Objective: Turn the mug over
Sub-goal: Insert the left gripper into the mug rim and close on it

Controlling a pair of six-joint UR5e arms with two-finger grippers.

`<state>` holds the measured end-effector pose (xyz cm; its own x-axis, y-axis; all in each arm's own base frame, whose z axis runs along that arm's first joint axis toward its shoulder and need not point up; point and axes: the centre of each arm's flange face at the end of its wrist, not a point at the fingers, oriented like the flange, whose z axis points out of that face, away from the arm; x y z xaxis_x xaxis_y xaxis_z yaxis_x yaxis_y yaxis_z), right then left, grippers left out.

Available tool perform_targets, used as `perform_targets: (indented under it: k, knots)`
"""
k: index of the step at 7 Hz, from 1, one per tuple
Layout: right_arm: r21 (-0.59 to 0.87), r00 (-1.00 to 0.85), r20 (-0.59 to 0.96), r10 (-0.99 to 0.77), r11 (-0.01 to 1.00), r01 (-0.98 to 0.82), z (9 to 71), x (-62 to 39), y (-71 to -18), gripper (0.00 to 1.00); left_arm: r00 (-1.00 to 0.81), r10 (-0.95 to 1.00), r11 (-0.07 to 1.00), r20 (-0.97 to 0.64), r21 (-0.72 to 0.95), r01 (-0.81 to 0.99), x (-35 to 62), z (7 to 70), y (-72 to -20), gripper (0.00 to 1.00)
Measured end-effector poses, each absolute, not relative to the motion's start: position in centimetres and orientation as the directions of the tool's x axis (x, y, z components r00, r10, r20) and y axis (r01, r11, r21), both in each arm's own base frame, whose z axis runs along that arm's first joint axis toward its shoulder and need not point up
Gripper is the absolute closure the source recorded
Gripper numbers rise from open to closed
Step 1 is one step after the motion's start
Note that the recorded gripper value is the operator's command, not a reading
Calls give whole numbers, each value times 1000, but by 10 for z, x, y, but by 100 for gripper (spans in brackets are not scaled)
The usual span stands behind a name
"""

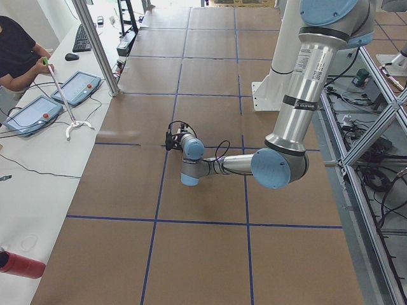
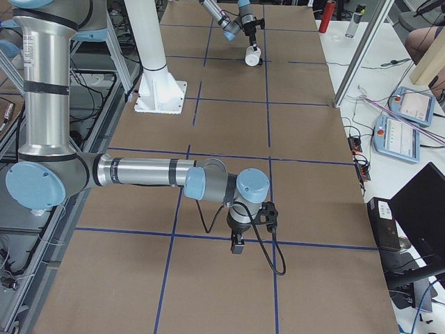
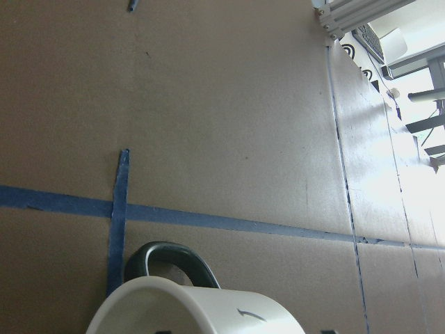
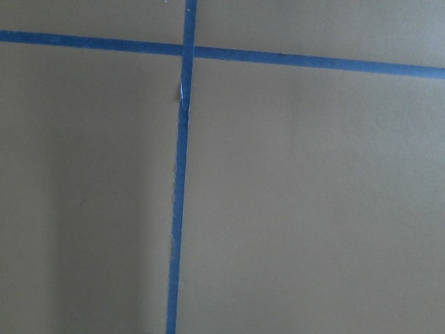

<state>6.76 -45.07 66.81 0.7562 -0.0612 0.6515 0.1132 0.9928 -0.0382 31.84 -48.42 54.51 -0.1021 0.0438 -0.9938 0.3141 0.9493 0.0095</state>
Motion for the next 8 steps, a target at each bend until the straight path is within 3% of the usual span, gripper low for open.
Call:
perform_targets:
  k: [1,8]
  knots:
    - [-38,756,652,-61,993,113,668,68,-451,0,-119,34,951,-992,-5,309,319,544,-482,100]
    - [-37,756,651,-62,993,113,668,68,-451,0,-206,49,954,-977,-15,298,297,539,-458,100]
